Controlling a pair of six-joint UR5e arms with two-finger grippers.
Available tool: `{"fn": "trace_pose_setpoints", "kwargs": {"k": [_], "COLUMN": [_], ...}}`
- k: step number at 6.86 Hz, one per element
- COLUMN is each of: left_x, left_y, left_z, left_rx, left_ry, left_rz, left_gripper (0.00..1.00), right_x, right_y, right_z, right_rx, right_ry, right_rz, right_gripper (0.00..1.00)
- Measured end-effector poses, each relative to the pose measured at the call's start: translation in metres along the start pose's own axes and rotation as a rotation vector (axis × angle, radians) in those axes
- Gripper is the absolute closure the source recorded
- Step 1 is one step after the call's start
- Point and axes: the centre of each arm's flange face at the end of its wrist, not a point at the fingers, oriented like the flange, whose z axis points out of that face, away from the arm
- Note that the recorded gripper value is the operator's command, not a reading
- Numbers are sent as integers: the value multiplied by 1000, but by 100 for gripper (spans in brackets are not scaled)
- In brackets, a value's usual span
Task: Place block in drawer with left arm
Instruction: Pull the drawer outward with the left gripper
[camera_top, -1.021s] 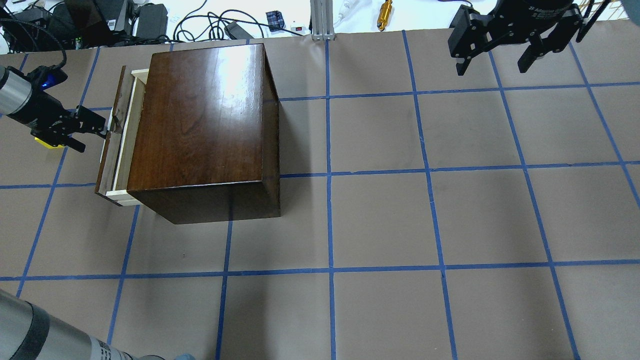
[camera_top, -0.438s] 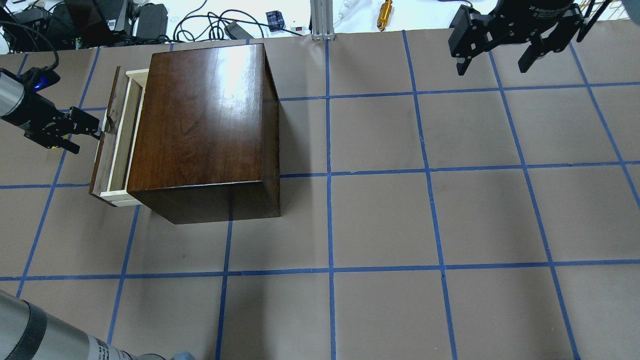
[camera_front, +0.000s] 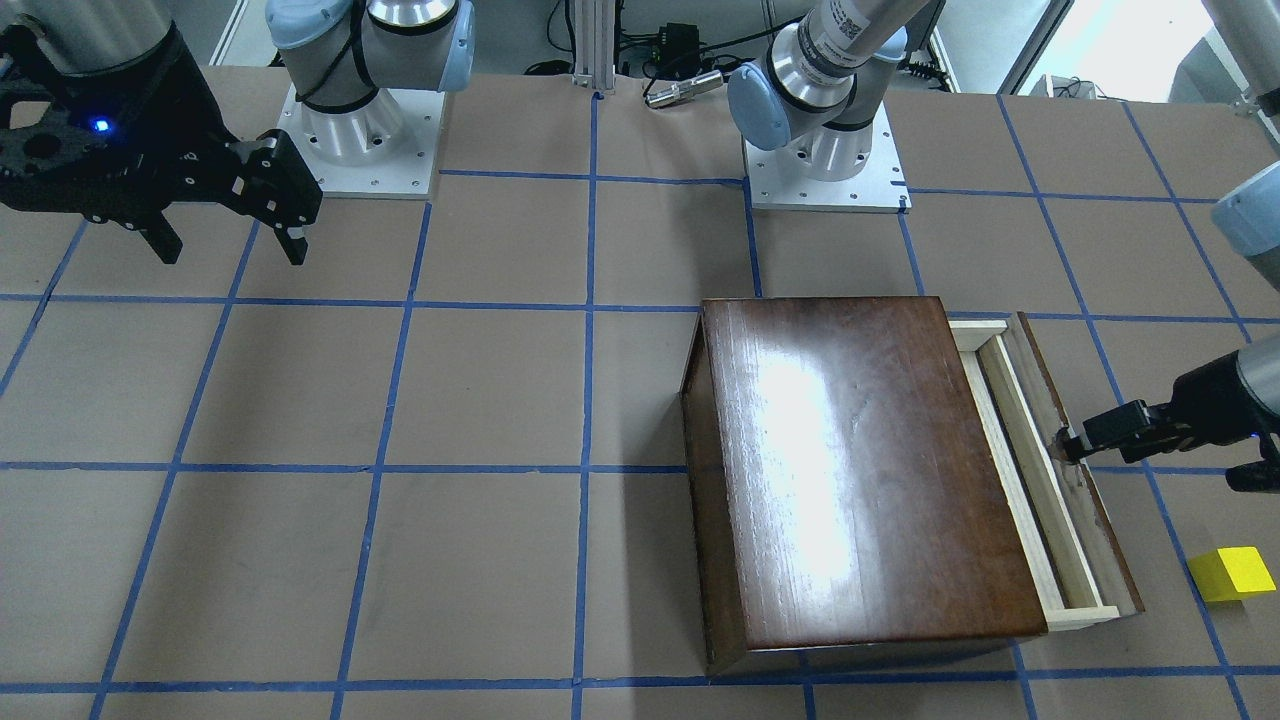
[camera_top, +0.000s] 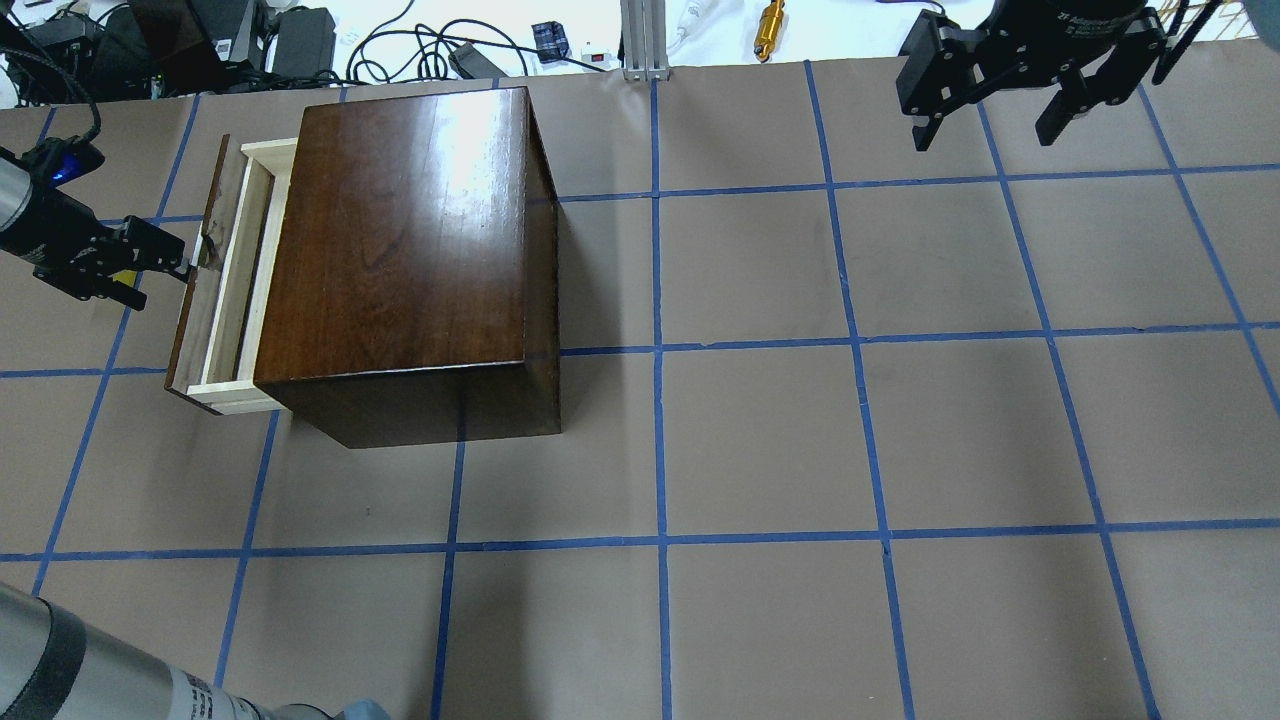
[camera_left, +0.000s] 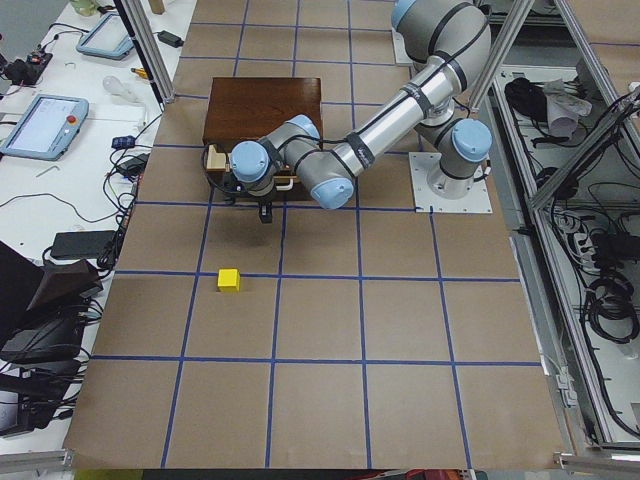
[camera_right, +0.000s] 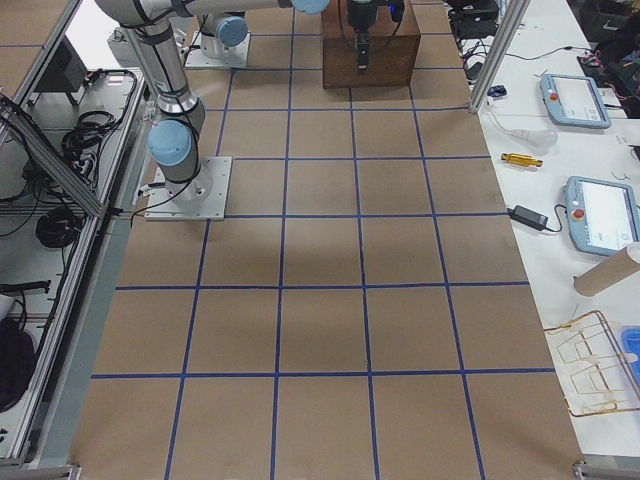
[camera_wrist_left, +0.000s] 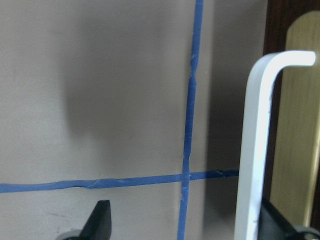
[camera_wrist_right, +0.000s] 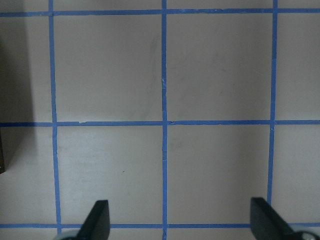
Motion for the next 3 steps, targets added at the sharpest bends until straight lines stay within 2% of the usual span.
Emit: {"fn": "trace_pose_setpoints", "kwargs": {"k": [3], "left_x": [-7], "left_y": [1], "left_z": [-2], "left_rx": [3], "left_ry": [-1], "left_rz": [-4], "left_gripper": [0], "right_x": [0], "right_y": [0], "right_z": [0], "right_rx": [0], "right_ry": [-1], "right_rz": [0], "right_gripper": [0]}}
